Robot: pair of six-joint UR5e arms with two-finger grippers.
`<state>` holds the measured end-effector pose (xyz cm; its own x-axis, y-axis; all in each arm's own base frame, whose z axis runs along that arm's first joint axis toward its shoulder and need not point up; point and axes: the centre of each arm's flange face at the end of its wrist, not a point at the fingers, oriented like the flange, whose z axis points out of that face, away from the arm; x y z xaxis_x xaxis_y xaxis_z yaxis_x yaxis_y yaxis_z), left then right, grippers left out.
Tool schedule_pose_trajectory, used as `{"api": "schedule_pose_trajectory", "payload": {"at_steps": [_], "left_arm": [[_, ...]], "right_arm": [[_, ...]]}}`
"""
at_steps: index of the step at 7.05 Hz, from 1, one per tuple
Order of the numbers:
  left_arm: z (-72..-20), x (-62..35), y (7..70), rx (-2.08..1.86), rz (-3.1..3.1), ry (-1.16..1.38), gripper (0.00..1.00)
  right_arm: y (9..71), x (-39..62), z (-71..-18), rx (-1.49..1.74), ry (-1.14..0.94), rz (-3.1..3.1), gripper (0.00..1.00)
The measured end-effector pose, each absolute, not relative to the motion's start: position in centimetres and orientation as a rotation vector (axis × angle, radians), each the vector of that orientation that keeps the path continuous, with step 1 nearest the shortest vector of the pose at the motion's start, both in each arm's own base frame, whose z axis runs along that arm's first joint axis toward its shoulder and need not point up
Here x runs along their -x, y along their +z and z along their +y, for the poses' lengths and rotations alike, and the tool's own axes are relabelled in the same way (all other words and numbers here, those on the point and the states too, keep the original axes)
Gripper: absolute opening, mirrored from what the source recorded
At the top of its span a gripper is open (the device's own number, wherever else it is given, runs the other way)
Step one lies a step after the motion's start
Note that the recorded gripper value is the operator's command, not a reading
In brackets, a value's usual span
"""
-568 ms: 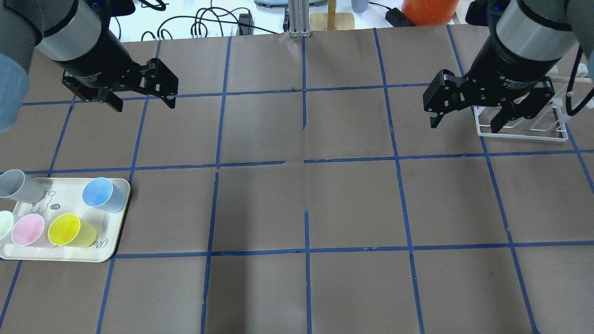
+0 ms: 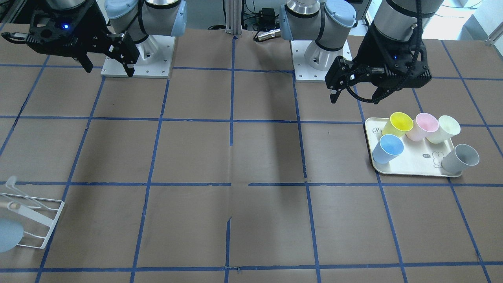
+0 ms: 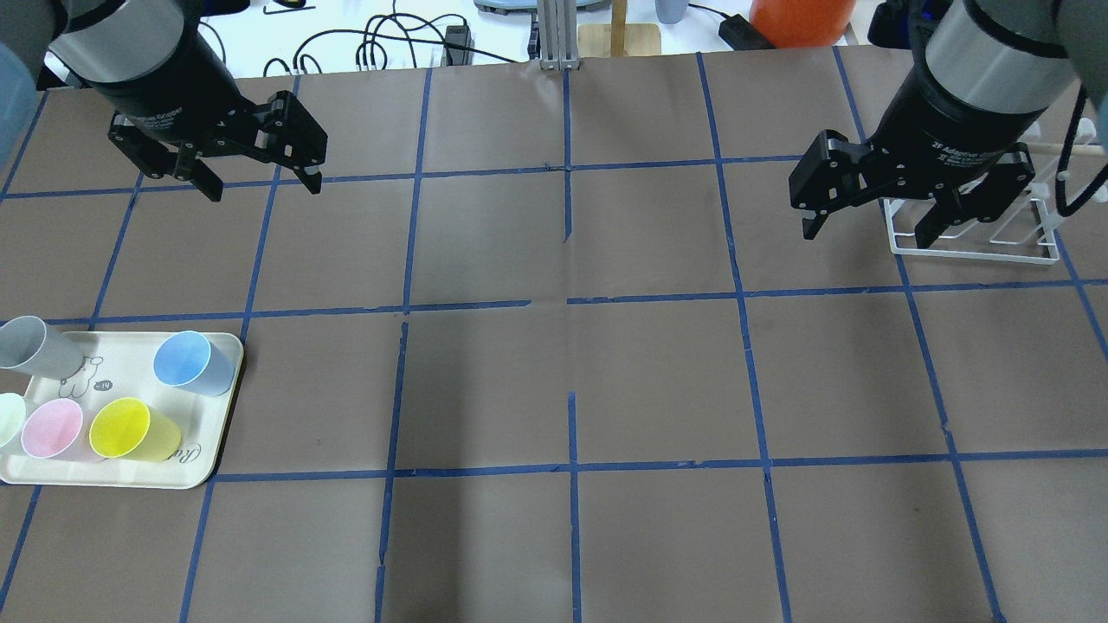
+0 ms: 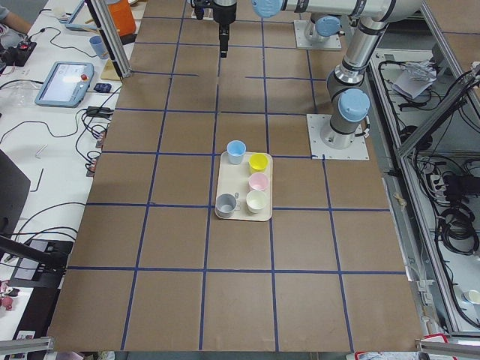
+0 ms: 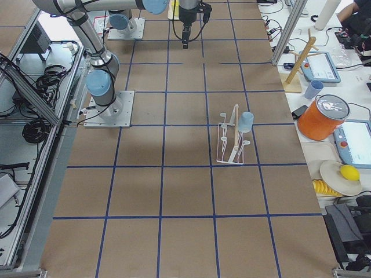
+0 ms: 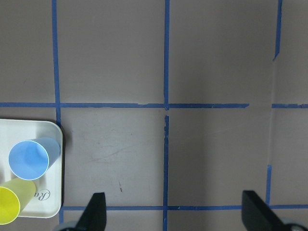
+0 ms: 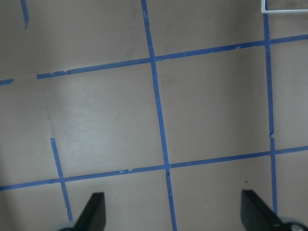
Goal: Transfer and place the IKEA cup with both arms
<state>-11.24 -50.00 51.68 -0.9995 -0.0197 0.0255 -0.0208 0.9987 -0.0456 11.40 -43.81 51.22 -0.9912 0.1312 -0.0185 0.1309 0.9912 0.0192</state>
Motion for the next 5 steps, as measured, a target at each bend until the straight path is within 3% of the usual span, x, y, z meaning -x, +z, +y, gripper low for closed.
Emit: {"api": "schedule_pose_trajectory", "payload": {"at_steps": [5], "left_arm": [[-49.02,11.79,51.6,-0.007,-3.121,0.065,1.0]], "right_arm": [[50.98,-11.24,-44.14,-0.209,0.029,3.126,1.0]]}}
